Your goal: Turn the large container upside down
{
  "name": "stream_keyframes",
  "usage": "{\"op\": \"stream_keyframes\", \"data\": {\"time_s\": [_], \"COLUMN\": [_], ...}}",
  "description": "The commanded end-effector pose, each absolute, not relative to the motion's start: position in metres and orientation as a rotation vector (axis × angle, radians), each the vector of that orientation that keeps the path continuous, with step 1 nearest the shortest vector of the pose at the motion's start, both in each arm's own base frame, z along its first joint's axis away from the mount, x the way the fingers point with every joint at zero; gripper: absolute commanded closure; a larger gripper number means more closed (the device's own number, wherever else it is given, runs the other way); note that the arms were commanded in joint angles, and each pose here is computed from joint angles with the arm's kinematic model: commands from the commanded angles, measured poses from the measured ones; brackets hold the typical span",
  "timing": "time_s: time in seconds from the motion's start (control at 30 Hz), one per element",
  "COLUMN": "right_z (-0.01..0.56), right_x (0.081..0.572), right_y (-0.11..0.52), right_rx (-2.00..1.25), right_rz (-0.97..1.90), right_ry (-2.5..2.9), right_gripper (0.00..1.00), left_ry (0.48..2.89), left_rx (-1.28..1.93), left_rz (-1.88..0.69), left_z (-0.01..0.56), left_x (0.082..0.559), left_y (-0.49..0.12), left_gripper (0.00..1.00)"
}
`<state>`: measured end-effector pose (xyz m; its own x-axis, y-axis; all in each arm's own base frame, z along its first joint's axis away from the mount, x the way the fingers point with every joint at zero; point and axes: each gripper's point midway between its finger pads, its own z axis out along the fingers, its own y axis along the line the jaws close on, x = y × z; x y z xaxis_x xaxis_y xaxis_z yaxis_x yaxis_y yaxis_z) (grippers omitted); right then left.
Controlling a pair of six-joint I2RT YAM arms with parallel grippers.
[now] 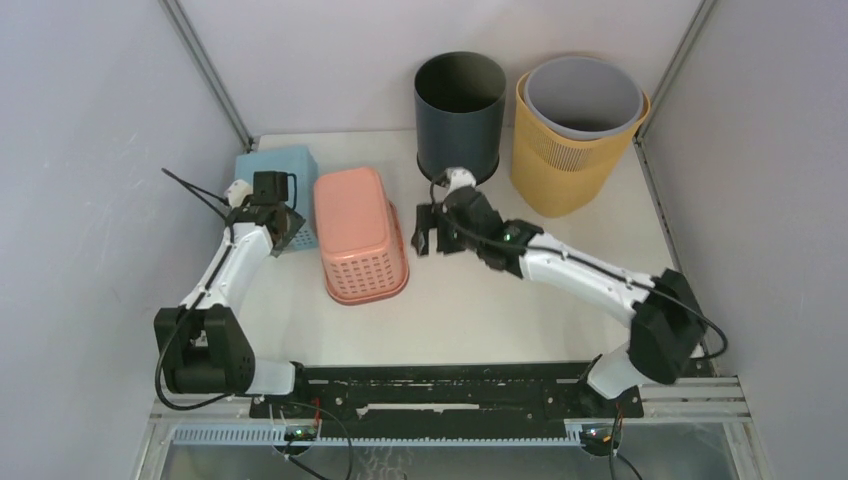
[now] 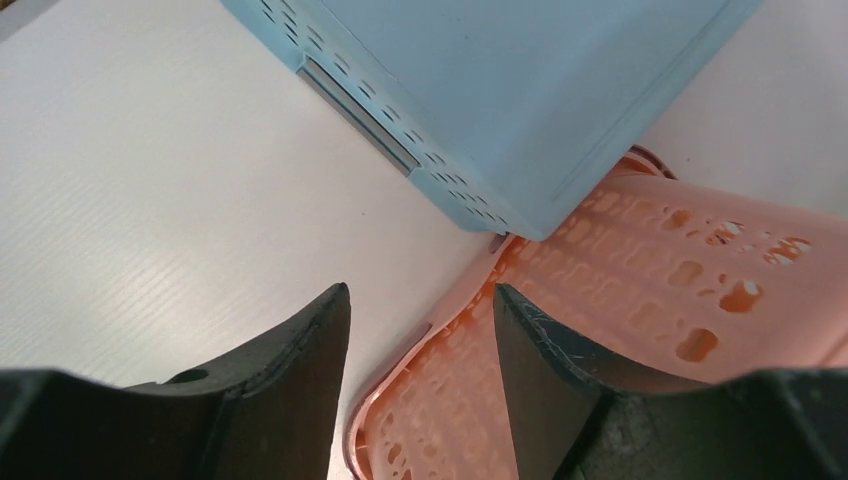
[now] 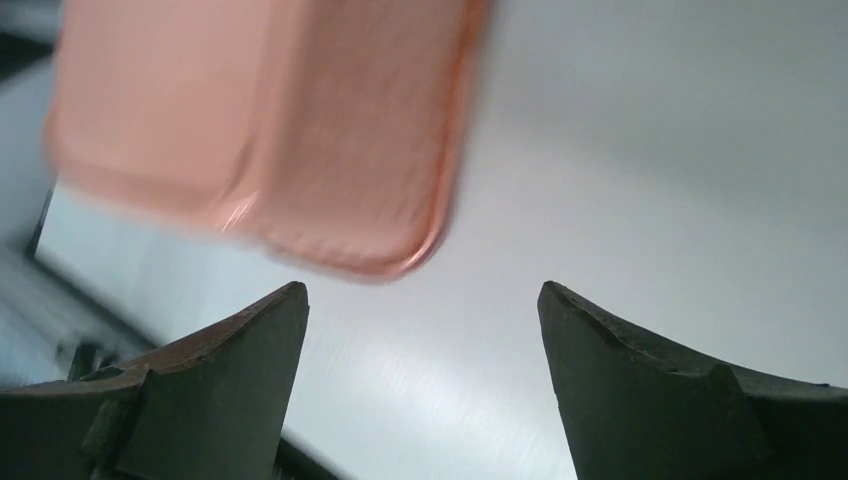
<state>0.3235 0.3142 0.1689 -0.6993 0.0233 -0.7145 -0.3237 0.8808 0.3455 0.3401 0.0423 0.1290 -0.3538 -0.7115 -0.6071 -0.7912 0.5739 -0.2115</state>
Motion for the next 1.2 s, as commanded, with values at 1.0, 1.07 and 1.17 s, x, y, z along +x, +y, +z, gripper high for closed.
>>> {"op": "stream_keyframes", "data": {"time_s": [1.0,1.07,1.17], "right_z": [0.109,0.126,0.149], "right_x": [0.451,0.451,0.431], "right_y": [0.511,0.508,0.503], "right_rx": [-0.276,-0.331,-0.402], "right_rz": [0.78,0.779,0.804], "right_ry": [2.231,2.189,2.141], "right_gripper": [0.07,0.07,0.06], "left_ry": [2.048,2.027,1.997], "left_rx": [-1.434,-1.42,-1.398], "left_rz": [0.224,0.231,0.186], "left_z": [0.098,0.104,0.107], "left_x": [0.428,0.432,0.444], "left_y": [0.122,0.126,0.132], "left_gripper": [0.44,0.44,0.44]}}
